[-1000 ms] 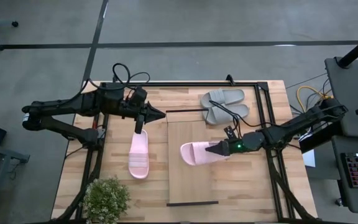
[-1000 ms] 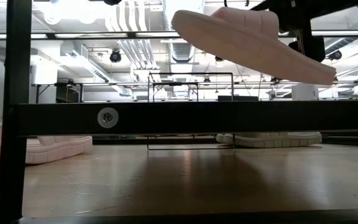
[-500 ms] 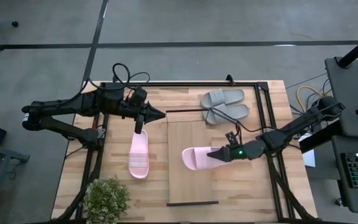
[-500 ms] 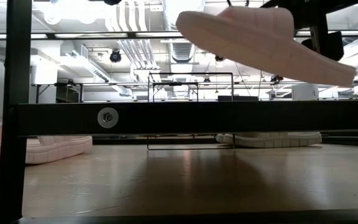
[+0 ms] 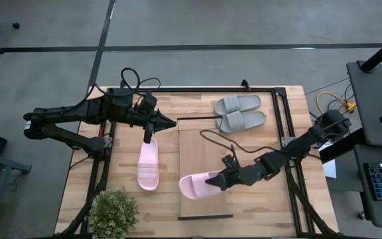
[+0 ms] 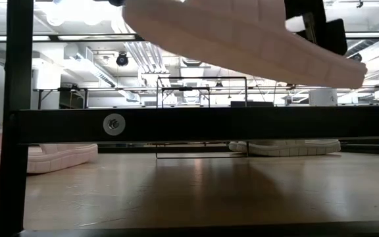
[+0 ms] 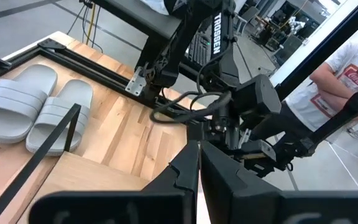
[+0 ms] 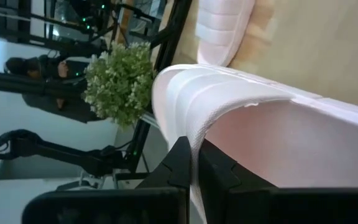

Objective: Pick and place slides into the shelf
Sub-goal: Put the right pink slide on the shelf

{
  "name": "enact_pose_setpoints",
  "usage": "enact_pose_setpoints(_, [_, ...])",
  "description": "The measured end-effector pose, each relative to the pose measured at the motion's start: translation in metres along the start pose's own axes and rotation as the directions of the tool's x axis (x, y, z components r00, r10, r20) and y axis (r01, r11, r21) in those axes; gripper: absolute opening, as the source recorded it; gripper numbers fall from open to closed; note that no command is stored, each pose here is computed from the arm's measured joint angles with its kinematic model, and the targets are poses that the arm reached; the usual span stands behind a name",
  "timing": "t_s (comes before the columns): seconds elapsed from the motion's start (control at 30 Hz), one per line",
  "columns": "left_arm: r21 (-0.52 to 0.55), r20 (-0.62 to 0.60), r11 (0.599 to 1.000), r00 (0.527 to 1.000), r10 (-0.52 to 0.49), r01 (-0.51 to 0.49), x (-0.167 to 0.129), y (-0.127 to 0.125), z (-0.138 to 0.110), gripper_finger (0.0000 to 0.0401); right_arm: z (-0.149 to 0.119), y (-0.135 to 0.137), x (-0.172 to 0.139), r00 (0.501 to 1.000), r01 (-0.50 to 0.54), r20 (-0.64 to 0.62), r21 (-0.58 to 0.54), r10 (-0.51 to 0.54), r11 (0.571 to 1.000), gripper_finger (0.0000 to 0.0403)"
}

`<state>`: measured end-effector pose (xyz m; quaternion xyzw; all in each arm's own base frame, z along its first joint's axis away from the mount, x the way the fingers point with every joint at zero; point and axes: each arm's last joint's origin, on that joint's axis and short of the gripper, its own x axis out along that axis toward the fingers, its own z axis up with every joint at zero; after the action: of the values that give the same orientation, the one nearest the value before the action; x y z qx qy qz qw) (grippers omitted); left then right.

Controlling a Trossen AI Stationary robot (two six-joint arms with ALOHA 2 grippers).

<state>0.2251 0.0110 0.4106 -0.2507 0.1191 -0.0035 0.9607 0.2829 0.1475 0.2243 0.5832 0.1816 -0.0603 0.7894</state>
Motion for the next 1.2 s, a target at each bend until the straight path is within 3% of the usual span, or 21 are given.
enact_pose_setpoints(0.47, [-0.001, -0.001, 1.000, 1.000, -0.001, 0.001, 0.000, 0.000, 0.000, 0.0000, -0.017, 0.029, 0.024, 0.999, -0.034, -0.017, 0.068, 0.035, 0.997, 0.0008])
enact_pose_setpoints(1.2, [0.029, -0.014, 0.999, 1.000, -0.024, 0.024, -0.002, -0.001, 0.000, 0.0000, -0.032, 0.031, 0.026, 0.999, -0.032, 0.023, 0.256, 0.027, 0.966, 0.0008])
